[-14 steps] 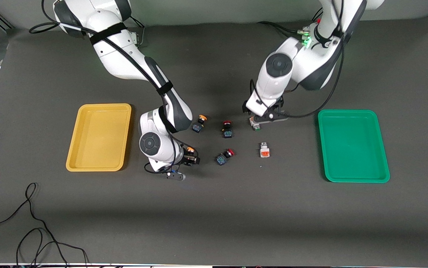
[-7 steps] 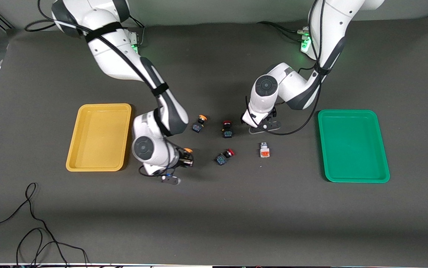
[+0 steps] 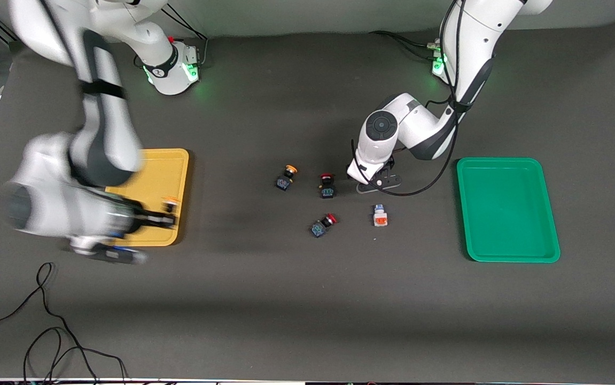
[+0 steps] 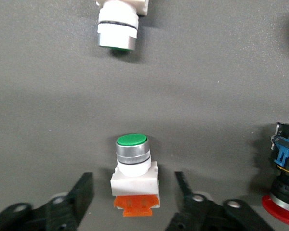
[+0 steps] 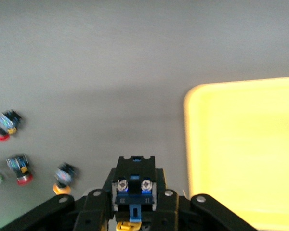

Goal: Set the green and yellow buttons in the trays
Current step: 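Lower the yellow button into the yellow tray with the right gripper, then carry the white button to the green tray with the left gripper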

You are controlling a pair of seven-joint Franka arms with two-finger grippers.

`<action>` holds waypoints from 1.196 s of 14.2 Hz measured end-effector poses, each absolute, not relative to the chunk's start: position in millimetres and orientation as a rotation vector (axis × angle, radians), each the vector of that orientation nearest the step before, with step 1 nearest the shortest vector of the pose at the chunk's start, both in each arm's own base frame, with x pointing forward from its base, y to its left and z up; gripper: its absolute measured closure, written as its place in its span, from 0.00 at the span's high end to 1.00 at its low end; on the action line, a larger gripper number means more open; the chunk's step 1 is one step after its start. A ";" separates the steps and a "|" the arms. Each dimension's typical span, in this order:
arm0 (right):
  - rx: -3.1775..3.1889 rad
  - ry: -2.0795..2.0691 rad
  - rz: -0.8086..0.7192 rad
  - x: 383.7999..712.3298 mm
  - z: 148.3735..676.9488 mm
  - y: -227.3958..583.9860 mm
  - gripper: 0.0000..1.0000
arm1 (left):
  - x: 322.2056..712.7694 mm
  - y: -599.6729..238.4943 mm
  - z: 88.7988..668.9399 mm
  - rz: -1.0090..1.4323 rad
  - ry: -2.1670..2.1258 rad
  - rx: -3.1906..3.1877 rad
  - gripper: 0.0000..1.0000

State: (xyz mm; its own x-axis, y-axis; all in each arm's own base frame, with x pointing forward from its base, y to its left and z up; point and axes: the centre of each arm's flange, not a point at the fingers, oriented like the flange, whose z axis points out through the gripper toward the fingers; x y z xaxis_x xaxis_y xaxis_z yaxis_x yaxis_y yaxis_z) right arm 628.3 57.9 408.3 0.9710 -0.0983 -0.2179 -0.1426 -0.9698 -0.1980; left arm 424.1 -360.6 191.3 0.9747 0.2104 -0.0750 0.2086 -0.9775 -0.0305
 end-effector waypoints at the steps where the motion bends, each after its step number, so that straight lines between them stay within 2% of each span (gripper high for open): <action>1: -2.887 0.168 0.312 614.3 406.9 20.6 0.33 | 424.1 -360.7 191.2 0.121 -0.333 -3.099 0.57; 2: -2.872 0.157 0.330 601.0 397.5 -11.7 0.33 | 424.1 -360.6 191.2 0.121 -0.338 -3.098 0.57; 4: -2.865 0.151 0.380 582.4 365.1 -57.8 0.33 | 424.2 -360.5 191.1 0.121 -0.348 -3.097 0.44; 8: -2.934 0.092 0.429 580.8 295.8 -88.8 0.33 | 429.5 -361.9 197.6 0.101 -0.392 -3.100 0.41; 13: -2.940 0.051 0.414 581.4 233.1 -114.9 0.33 | 448.0 -365.2 225.8 0.070 -0.428 -3.089 0.41; 14: -2.945 0.056 0.412 581.7 224.3 -116.3 0.38 | 458.3 -363.7 244.6 0.067 -0.453 -3.073 0.41; 17: -2.951 0.040 0.411 584.7 219.0 -109.5 0.68 | 495.6 -355.2 329.0 0.135 -0.478 -3.084 0.41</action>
State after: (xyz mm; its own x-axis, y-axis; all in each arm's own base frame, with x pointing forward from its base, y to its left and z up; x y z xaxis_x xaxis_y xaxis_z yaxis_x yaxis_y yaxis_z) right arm 584.7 -109.5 219.0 0.9618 -0.0042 -0.2736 -0.0487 -0.9865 -0.1562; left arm 495.6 -355.2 329.0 0.9495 0.3027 -0.0828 0.3012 -0.9531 -0.0306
